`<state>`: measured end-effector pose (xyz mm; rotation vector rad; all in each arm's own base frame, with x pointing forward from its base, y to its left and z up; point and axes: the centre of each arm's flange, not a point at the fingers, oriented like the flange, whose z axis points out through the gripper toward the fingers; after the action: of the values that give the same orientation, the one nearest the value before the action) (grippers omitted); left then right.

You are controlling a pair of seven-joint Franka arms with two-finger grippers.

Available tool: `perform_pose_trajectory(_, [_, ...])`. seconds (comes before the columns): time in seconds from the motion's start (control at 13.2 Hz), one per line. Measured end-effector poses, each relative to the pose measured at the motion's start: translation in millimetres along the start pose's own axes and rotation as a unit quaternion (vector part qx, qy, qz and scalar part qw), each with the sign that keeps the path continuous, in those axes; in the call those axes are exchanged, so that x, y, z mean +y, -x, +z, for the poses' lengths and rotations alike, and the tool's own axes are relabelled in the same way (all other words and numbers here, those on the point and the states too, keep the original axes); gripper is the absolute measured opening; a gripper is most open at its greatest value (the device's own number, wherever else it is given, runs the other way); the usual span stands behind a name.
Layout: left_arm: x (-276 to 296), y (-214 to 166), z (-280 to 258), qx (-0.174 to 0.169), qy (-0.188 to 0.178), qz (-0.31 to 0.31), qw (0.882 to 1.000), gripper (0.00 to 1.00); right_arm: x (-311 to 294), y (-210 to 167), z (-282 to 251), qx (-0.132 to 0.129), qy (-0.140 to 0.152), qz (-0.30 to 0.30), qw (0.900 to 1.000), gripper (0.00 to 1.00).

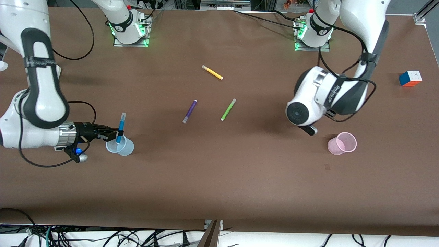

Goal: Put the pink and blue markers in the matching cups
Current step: 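Lift the blue marker to the blue cup while the left gripper carries pink, then drop the blue marker into the blue cup while the left gripper drops pink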

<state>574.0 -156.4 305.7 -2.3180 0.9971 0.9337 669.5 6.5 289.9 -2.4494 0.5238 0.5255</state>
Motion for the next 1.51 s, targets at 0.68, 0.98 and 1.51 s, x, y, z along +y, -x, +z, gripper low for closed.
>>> perform_pose_trajectory(0.68, [-82.9, 18.6, 4.3, -0.149, -0.179, 0.153, 0.96, 0.17, 44.9, -24.4, 15.4, -0.031, -0.054, 0.014, 0.998, 0.17])
perform_pose_trajectory(0.98, [-90.3, -7.1, 28.1, -0.199, -0.216, 0.162, 0.942, 0.17, 58.8, -29.6, 8.4, -0.027, -0.069, 0.028, 0.997, 0.17])
perform_pose_trajectory(1.51, [-77.5, -56.3, 71.5, -0.24, -0.242, 0.175, 0.924, 0.17, 89.3, -52.1, 20.8, -0.02, -0.124, 0.071, 0.99, 0.17])
